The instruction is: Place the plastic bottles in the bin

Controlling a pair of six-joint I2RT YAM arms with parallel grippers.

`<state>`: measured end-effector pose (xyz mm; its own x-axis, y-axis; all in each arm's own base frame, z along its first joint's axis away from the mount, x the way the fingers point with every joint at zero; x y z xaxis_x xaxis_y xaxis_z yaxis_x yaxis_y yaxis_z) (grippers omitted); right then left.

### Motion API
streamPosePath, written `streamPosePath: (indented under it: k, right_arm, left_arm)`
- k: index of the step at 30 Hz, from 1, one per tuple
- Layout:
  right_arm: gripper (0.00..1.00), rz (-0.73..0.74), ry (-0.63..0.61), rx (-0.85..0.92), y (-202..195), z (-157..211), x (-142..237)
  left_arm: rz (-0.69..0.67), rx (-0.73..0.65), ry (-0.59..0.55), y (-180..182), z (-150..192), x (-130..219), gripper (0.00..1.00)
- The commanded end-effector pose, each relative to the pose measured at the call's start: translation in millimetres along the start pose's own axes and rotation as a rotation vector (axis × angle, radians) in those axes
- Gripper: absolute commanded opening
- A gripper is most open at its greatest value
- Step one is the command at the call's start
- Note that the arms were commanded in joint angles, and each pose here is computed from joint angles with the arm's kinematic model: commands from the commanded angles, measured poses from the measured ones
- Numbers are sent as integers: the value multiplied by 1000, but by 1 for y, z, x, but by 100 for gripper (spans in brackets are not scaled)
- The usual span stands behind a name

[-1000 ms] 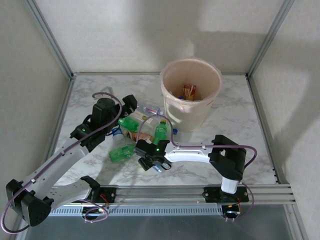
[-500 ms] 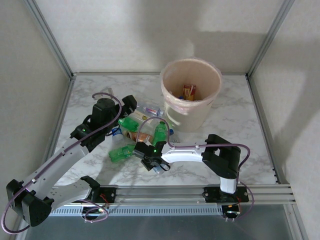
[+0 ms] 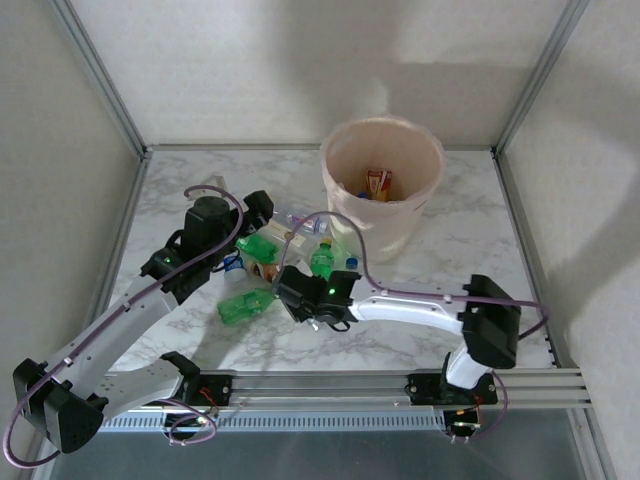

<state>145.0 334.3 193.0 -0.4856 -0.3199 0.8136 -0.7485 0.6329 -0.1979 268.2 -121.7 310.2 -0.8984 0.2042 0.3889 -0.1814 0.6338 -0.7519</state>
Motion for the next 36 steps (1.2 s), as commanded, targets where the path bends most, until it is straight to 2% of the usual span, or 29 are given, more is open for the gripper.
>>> streamPosePath:
  k: [1,7,13,17,25,30,36]
  right_arm:
    - [51,60,-165,-81,-19,-32,50]
    - [51,133,-376,-233,-74,-70,118]
    - [51,273,-544,-476,-173,-92,177]
    - [52,389,-596,-555,-226,-100,198]
    - [53,481,-495,-647,-307,-90,169]
    - [53,505,-430,-658,-331,-81,143]
    - [56,519,-375,-668,-339,-70,121]
  left_arm:
    - [10,16,-1,0,-3,2,96]
    - [12,18,-3,-1,-4,3,96]
    - [10,21,2,0,-3,2,95]
    - [-1,19,2,2,-3,2,95]
    - [-26,8,-12,9,-5,6,96]
    - [-36,10,-9,13,-4,6,96]
    - [-43,5,-11,15,-4,7,96]
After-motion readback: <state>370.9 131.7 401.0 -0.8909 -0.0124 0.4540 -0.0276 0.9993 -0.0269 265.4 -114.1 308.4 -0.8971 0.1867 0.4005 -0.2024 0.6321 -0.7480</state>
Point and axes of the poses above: each hand's point on the last joint's axis, 136 mm out from that joint toward the fingers, its own x axis back along the fingers, its own y axis along the line the jaws close on, z = x × y, the point moved 7 cm from there along x, back along the fingers, and after that the axes turned 15 degrees about x, right-handed, at the moved point
